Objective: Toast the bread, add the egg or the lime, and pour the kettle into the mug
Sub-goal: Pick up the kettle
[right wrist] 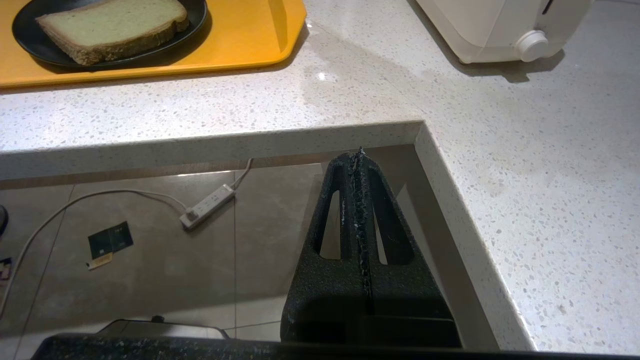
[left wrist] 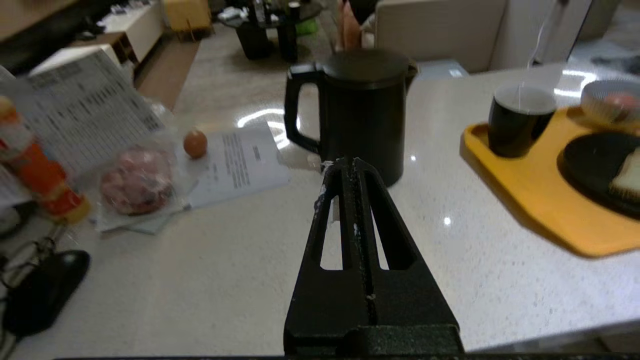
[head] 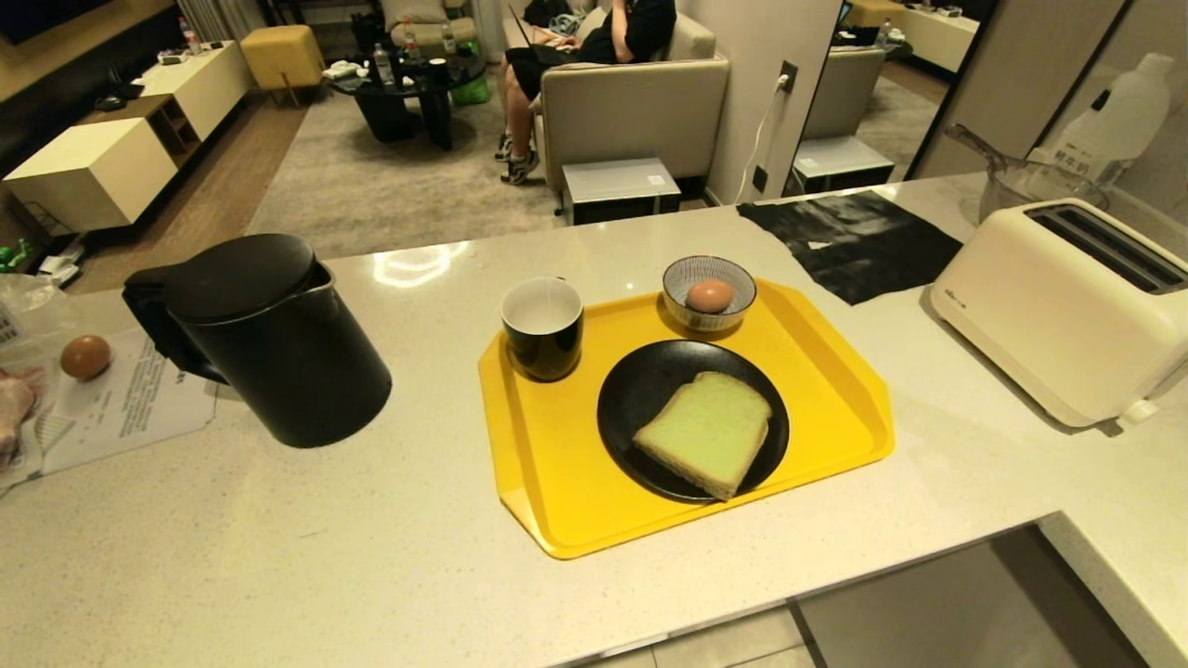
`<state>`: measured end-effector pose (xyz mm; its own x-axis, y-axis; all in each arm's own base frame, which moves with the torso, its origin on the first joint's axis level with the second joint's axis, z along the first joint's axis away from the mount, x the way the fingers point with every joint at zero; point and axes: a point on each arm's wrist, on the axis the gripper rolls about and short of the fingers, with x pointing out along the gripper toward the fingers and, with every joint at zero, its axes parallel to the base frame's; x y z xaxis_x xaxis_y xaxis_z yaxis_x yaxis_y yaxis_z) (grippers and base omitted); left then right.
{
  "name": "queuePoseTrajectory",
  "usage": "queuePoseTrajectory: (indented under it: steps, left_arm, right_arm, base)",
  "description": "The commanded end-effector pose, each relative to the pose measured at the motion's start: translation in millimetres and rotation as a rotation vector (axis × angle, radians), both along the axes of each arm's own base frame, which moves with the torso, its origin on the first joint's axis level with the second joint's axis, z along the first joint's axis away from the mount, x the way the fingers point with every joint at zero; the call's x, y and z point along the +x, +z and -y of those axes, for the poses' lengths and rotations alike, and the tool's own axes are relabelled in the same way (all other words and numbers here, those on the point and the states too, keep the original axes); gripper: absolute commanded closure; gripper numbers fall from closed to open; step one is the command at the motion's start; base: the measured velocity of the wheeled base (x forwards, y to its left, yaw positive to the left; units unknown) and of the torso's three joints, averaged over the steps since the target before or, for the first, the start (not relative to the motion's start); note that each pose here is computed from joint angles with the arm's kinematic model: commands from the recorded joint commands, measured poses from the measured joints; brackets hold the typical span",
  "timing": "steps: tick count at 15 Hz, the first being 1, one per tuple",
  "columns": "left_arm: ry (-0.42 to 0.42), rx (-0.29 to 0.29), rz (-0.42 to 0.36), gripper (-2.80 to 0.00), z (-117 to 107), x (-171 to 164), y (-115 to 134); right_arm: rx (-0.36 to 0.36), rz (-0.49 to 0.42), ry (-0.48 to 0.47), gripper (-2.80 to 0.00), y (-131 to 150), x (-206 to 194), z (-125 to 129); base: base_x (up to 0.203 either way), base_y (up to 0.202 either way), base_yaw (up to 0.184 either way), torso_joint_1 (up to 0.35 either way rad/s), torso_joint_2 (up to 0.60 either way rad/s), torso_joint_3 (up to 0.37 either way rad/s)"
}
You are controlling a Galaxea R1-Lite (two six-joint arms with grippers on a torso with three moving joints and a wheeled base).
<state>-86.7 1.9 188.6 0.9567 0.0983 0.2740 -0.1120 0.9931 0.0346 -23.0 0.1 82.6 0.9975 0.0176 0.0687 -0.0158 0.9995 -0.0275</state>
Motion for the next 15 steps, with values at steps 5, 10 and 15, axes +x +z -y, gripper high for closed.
queuePoseTrajectory:
  steps: [5, 10, 15]
  left_arm:
    - [0.035, -0.012, 0.038, 0.00, -2, 13, 127]
    - [0.093, -0.035, -0.100, 0.00, -3, 42, 163]
    - [0.096, -0.160, -0.260, 0.00, -2, 64, 164]
  right_arm:
    - [-0.001, -0.027, 0.001, 0.00, -7, 2, 0]
    - [-0.001, -0.027, 0.001, 0.00, -7, 2, 0]
    - [-0.001, -0.027, 0.001, 0.00, -7, 2, 0]
  base:
    - [0.000, 0.000, 0.000, 0.000, 0.00, 0.000]
    - [0.000, 0.000, 0.000, 0.000, 0.00, 0.000]
    - [0.000, 0.000, 0.000, 0.000, 0.00, 0.000]
